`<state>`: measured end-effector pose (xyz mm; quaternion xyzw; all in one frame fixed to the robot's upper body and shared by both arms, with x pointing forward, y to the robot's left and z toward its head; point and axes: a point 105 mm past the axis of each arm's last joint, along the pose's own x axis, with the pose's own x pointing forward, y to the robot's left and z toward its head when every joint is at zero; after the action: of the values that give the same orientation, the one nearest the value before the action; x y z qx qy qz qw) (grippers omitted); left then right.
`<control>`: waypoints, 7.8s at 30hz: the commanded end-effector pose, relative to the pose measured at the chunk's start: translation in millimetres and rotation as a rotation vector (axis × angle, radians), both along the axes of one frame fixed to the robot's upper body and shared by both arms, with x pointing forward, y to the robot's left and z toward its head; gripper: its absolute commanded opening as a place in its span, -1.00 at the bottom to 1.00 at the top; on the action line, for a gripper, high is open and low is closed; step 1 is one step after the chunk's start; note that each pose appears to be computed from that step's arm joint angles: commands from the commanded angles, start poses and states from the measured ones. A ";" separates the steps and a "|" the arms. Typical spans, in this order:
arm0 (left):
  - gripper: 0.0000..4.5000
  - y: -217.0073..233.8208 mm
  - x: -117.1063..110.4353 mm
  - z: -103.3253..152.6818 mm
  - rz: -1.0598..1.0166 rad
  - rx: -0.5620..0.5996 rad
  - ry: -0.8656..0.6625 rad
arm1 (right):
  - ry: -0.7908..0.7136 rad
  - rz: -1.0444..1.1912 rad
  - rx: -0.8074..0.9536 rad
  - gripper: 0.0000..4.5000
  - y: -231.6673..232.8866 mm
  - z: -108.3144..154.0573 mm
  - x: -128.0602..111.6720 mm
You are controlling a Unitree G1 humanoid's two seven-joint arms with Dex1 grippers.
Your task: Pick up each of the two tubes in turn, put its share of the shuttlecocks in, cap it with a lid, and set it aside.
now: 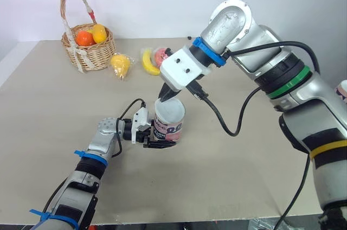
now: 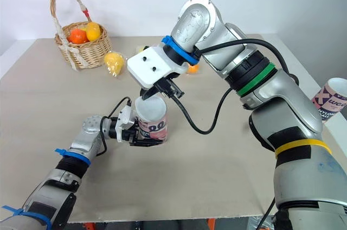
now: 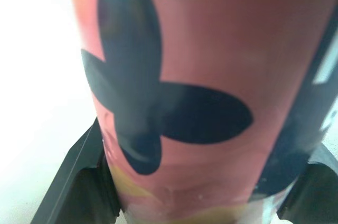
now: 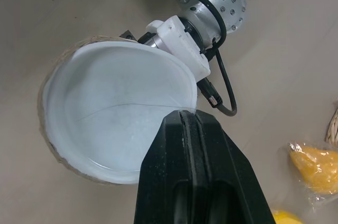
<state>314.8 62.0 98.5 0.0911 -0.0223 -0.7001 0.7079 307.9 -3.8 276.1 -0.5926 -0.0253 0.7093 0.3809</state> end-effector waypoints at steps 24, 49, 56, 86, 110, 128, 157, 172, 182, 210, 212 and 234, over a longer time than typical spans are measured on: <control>0.33 11.5 3.2 -19.8 0.064 0.048 0.068 | 0.014 0.058 0.018 -0.98 -3.9 38.6 -16.4; 0.33 15.3 3.1 -20.6 0.069 0.054 0.072 | -0.020 0.032 -0.025 -0.98 1.0 21.2 -0.3; 0.33 15.8 3.2 -20.1 0.066 0.058 0.073 | -0.022 0.036 -0.006 -0.98 6.2 22.4 0.6; 0.33 16.8 5.6 -17.9 0.081 0.053 0.069 | -0.007 0.044 -0.146 -0.77 -4.9 -22.9 2.1; 0.33 15.5 6.0 -17.1 0.082 0.048 0.066 | 0.261 -0.152 0.285 0.99 -38.6 56.1 -9.2; 0.33 16.0 3.2 -18.4 0.070 0.057 0.066 | 0.371 -0.190 0.219 -0.94 -30.3 5.4 -17.4; 0.33 16.4 4.5 -20.9 0.088 0.055 0.067 | 0.157 -0.143 -0.153 -0.94 -8.0 -73.4 3.8; 0.33 16.9 0.7 -11.6 0.058 0.011 0.058 | 0.291 -0.210 0.394 -0.94 -50.0 40.3 -10.4; 0.33 25.6 -4.3 -4.0 0.033 0.025 0.035 | 0.390 -0.587 0.722 -0.94 -107.3 -10.4 -23.6; 1.00 118.9 -22.1 25.4 0.149 0.107 0.021 | 0.662 -0.831 0.662 0.97 -88.9 -136.6 -25.1; 1.00 128.3 -24.9 27.2 0.171 0.113 0.018 | 0.653 -0.806 0.678 0.97 -79.8 -139.3 -21.7; 1.00 117.7 -81.0 44.2 0.219 -0.017 0.126 | 0.738 -0.619 0.784 0.97 1.4 -145.6 -17.2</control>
<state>236.8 180.0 132.5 0.0305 0.0427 -0.6207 0.7823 289.6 -8.4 120.2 -0.0956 0.0469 0.6567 0.7466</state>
